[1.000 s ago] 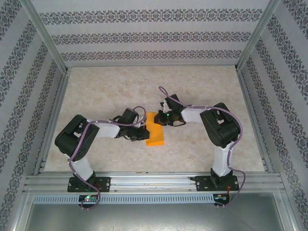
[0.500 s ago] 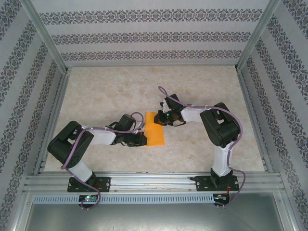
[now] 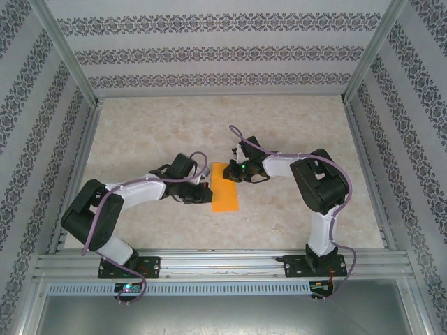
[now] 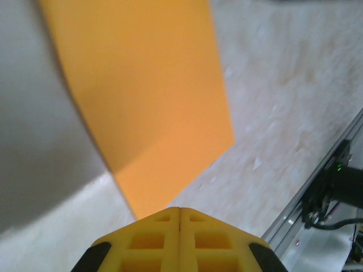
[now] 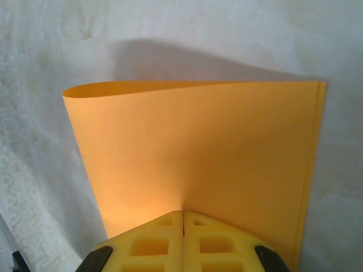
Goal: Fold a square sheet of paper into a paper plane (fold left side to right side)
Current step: First fold the square sheet of paper in half at the center of the table.
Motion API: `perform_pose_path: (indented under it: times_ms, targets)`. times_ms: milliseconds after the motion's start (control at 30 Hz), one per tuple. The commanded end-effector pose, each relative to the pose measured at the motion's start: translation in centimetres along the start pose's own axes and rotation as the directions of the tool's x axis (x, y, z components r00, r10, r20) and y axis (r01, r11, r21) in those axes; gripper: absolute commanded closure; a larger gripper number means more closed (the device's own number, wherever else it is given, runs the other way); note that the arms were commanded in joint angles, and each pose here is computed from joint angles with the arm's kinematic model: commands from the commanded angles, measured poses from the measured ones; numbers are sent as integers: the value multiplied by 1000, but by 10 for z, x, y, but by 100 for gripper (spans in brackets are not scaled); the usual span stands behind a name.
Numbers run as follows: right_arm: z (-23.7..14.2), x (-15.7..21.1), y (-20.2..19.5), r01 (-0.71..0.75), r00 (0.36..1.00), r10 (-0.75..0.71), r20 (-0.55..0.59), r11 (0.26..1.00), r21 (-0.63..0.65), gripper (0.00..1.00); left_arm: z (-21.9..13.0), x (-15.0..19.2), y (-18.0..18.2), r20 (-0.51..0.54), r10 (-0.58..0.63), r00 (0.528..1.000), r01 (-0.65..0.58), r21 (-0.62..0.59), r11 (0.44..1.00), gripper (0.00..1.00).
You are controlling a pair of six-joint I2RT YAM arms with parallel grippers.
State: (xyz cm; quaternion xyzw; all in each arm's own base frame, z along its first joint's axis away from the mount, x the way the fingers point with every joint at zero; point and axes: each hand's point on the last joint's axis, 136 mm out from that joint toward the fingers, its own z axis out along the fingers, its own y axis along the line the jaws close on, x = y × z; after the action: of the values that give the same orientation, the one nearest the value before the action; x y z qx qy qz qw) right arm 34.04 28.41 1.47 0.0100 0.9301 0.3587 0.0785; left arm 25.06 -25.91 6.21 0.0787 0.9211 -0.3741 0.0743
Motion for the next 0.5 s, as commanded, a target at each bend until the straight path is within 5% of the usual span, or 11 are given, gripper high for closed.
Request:
perform_pose_path:
  times_ms: [0, 467]
  targets:
    - [11, 27, -50, -44, 997, 56, -59, 982, 182, 100, 3, -19, 6, 12, 18, 1000, -18, -13, 1000, 98]
    - [12, 27, -41, -32, 997, 43, -62, 986, 165, 100, 43, -47, 27, -29, 7, 1000, -7, 2, 1000, 98]
